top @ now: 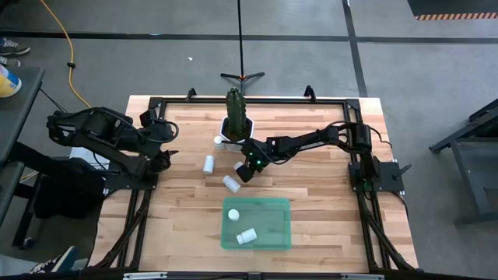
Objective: Pick and place pill bottles into a basket
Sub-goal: Put the white pill bottle into the green bin
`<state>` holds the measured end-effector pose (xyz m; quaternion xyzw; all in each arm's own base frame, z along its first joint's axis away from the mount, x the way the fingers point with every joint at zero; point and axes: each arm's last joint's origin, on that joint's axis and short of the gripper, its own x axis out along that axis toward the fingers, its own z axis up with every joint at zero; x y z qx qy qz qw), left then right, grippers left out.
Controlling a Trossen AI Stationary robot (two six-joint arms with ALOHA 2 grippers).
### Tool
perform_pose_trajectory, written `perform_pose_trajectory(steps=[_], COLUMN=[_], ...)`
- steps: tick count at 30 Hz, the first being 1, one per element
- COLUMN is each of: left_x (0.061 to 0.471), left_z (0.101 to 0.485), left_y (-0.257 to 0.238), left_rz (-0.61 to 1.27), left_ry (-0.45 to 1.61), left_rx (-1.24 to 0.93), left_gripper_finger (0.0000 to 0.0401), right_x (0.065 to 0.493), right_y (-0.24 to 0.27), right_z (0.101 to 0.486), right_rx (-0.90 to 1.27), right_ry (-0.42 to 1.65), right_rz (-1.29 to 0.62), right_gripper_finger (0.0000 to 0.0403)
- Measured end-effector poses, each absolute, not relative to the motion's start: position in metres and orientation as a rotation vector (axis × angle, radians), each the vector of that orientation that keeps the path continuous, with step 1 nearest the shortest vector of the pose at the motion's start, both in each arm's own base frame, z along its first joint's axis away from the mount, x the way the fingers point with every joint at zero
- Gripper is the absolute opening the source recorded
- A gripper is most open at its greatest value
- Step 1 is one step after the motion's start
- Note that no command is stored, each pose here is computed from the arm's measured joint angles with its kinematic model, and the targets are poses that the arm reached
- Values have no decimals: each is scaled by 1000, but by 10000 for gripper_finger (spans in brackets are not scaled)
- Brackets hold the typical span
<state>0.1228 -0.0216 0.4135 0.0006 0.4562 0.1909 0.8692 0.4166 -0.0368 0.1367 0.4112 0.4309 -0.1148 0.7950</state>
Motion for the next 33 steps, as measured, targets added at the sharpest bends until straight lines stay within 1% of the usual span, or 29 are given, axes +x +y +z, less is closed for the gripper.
perform_pose_trajectory(steps=[23, 30, 33], left_x=[123, 123, 123], left_z=[414, 414, 414], left_y=[-21, -21, -21], left_rz=[408, 408, 408], left_ry=[951, 951, 951], left_rx=[-4, -4, -5], left_gripper_finger=[337, 337, 337], right_x=[415, 416, 416], right_y=[-35, -35, -35], right_z=[136, 137, 137], right_rx=[855, 863, 863], right_ry=[960, 963, 963], right_rz=[-193, -173, -173], right_gripper_finger=[140, 124, 105])
